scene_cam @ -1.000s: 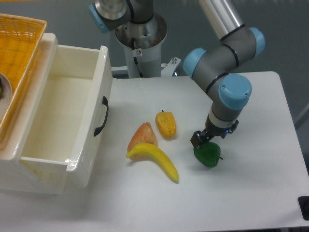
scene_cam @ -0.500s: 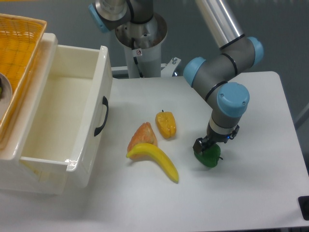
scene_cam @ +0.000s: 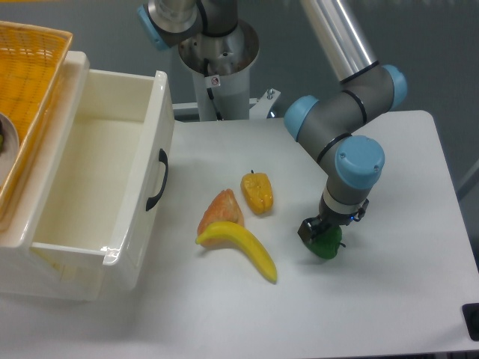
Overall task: Pick up the green chilies
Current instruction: 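Close the gripper around the green bell pepper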
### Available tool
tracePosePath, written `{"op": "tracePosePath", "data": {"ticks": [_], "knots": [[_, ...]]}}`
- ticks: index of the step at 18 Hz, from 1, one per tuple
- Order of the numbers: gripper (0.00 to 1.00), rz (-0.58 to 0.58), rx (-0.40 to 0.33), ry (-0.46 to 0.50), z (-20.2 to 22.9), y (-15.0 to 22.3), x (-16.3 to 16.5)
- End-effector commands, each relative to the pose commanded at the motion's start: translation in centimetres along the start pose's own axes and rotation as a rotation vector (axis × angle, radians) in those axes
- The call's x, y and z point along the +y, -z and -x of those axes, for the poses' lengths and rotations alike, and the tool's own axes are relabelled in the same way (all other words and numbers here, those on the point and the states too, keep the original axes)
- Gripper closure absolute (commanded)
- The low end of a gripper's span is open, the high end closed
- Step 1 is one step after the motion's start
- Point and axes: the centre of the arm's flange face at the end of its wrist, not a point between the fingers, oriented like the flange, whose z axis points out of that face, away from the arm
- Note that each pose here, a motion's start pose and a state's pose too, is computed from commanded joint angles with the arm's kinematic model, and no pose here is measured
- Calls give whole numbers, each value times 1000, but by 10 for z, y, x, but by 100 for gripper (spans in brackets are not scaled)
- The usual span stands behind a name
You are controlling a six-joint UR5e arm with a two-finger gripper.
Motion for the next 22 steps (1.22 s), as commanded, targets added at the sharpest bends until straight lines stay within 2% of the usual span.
{"op": "tracePosePath", "data": {"ticks": [8, 13, 17, 22], "knots": [[0, -2, 0, -2, 1, -2, -5], [4, 5, 1, 0, 1, -5, -4], [12, 6, 1, 0, 1, -6, -3], [30, 0, 0, -12, -6, -1, -1]]}}
